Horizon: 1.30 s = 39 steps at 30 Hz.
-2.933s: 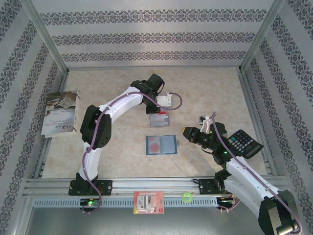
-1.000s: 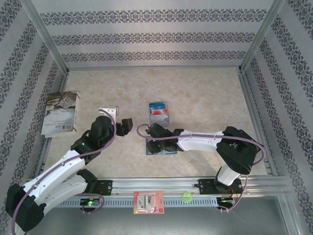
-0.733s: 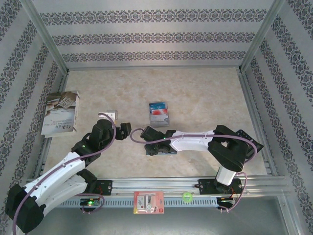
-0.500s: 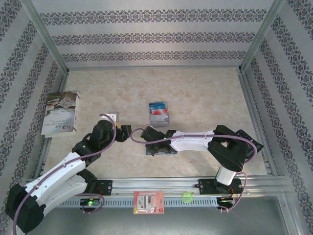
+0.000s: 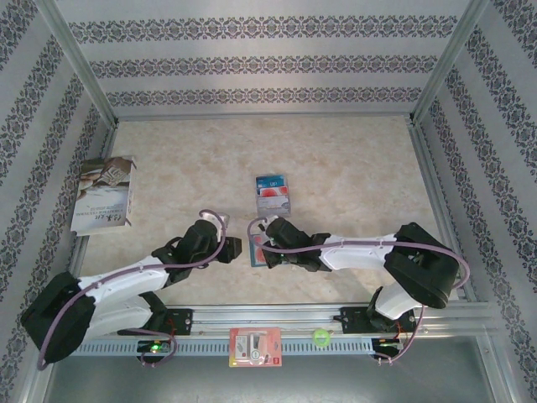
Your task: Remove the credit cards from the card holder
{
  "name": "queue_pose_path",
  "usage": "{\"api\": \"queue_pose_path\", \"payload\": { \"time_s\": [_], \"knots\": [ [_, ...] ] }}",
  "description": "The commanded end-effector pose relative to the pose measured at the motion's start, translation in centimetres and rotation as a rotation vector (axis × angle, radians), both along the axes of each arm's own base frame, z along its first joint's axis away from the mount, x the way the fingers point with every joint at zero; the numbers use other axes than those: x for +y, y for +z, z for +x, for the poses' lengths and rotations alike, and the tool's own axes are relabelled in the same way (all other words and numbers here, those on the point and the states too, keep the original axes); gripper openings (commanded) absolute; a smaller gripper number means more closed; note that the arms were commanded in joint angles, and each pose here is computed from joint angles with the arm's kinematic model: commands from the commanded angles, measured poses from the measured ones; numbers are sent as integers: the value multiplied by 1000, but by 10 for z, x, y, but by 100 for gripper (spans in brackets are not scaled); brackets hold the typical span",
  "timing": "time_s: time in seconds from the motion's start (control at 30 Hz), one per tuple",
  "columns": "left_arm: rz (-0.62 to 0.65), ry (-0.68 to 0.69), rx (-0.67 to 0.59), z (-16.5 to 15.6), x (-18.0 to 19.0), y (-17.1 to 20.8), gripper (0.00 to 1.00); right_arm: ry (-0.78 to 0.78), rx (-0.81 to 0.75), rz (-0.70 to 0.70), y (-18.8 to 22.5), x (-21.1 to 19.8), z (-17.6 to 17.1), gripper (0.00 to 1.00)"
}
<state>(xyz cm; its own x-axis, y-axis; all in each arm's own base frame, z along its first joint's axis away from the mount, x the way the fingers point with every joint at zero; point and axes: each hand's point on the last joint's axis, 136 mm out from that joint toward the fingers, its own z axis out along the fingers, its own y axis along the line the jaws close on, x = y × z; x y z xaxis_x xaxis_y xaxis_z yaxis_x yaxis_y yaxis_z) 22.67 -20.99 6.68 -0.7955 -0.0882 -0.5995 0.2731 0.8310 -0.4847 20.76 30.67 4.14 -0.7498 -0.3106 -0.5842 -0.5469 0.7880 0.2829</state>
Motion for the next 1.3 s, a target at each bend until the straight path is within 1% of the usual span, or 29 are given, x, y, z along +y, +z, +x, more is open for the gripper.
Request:
{"api": "queue_pose_path", "payload": {
  "time_s": [0.0, 0.1, 0.17, 0.37, 0.57, 0.73, 0.87, 1.03, 1.17, 1.2, 1.27],
  "knots": [
    [-114, -44, -42, 6, -29, 16, 30, -10, 19, 152, 18, 14, 2, 0],
    [-114, -82, -24, 6, -42, 10, 19, -21, 32, 177, 18, 14, 0, 0],
    [-104, -106, -9, 6, -49, 7, 13, -29, 38, 185, 17, 14, 0, 0],
    [-90, -148, 33, 7, -63, -3, 13, -37, 44, 188, 13, 12, -1, 0],
    [32, -146, 145, 4, -59, -31, 0, -55, 43, 185, 11, 7, -2, 0],
    [92, -154, 211, 0, -56, -47, 0, -80, 49, 182, 7, 2, -2, 0],
    [109, -150, 246, -3, -53, -55, 0, -134, 42, 161, 5, -10, 0, 0],
    [114, -163, 255, -4, -55, -57, 0, -257, 33, 114, -2, -38, 4, 0],
    [111, -172, 257, -3, -56, -57, 0, -419, 51, 17, -13, -75, 5, 0],
    [109, -176, 256, -3, -57, -56, 0, -452, 57, 3, -14, -82, 5, 7],
    [108, -184, 250, -3, -59, -54, 0, -471, 52, -6, -11, -89, 4, 20]
  ]
}}
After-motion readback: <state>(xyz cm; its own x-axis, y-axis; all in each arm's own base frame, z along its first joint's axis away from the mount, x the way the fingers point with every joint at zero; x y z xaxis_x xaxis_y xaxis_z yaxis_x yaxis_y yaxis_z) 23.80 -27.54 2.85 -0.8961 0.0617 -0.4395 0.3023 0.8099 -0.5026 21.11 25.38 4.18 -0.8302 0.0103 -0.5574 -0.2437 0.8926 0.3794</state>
